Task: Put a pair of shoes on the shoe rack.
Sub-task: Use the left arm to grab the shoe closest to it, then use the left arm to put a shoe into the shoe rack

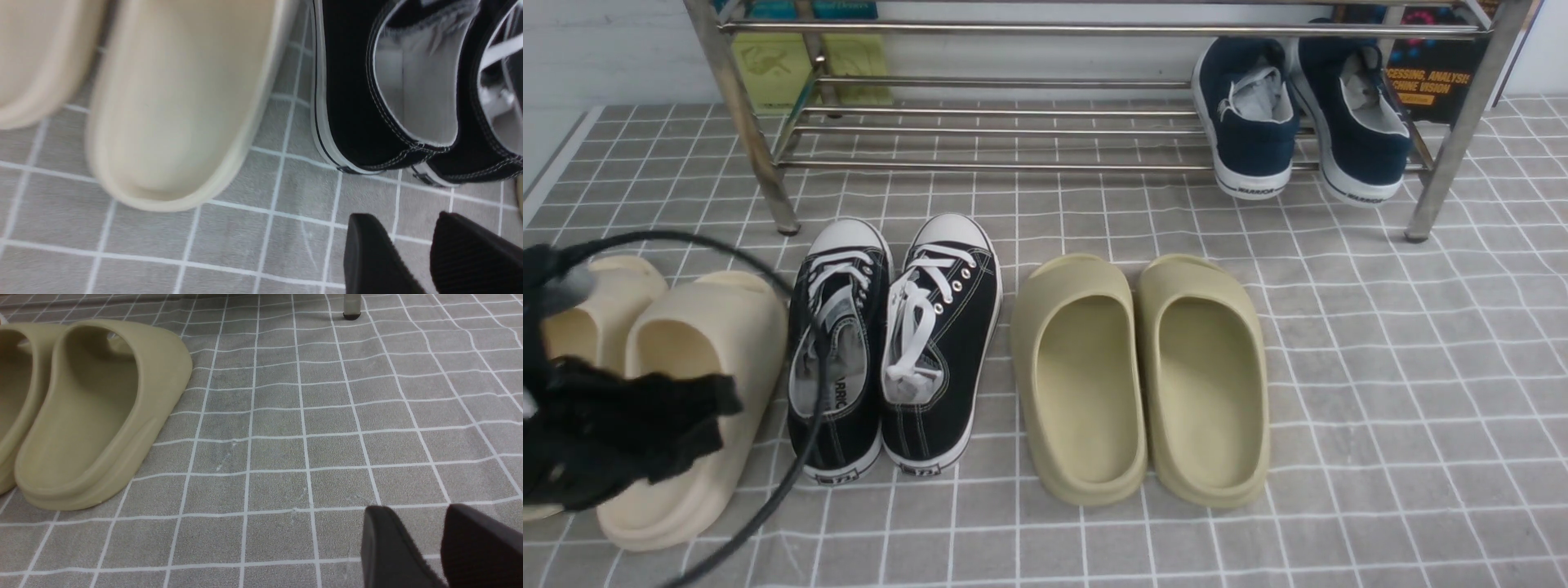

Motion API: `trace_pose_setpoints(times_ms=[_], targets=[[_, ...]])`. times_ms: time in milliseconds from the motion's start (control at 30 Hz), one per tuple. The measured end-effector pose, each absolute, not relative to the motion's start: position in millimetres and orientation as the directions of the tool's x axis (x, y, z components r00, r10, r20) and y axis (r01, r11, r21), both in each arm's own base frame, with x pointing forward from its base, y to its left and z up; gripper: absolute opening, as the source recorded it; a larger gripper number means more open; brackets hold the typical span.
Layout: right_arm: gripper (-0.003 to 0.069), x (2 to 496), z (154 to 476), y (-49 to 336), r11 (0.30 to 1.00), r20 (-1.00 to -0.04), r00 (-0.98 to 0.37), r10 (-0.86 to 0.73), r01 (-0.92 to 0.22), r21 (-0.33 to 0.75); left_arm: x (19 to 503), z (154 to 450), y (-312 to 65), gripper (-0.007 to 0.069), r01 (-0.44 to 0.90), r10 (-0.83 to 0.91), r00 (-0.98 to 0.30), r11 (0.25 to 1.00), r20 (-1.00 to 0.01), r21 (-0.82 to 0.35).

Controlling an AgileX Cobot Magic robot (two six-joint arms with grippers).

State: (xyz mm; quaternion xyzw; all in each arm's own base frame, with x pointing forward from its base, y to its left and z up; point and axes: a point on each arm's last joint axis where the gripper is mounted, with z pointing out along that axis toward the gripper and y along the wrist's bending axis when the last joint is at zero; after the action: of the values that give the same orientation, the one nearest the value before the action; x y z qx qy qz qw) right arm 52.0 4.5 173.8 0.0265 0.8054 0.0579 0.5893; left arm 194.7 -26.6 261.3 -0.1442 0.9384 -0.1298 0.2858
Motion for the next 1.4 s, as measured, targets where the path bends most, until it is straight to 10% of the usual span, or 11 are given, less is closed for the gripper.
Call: trace_pose_setpoints(times_ms=[433,667,1133,1400], targets=[[0.0239,52.0,173.8,4.5,0.992,-0.946,-0.304,0.111,-0.025,0.124,306.9,220.8,-42.0,0.0296,-0.128,-0.217,-0.92,0.953,-0.326,-0.273],[0.0239,52.0,173.8,4.5,0.992,-0.946,-0.304,0.111,-0.025,0.124,322.8,189.0,-38.3,0.0036,-0.14,-0.198,-0.937,0.967,-0.288,-0.211],[0.0239,52.0,173.8,4.5,0.992,-0.946,-0.304,0.111,-0.025,0.124,319.9,311.9,-37.8,-0.0013,-0.078,-0.221,-0.815,0.958,-0.535,-0.277],[0.0239,52.0,173.8,4.5,0.992,-0.946,-0.304,0.111,-0.025,0.124,376.9,290.0,-41.0,-0.0013,-0.091,-0.192,-0.874,0.967,-0.446,-0.238]])
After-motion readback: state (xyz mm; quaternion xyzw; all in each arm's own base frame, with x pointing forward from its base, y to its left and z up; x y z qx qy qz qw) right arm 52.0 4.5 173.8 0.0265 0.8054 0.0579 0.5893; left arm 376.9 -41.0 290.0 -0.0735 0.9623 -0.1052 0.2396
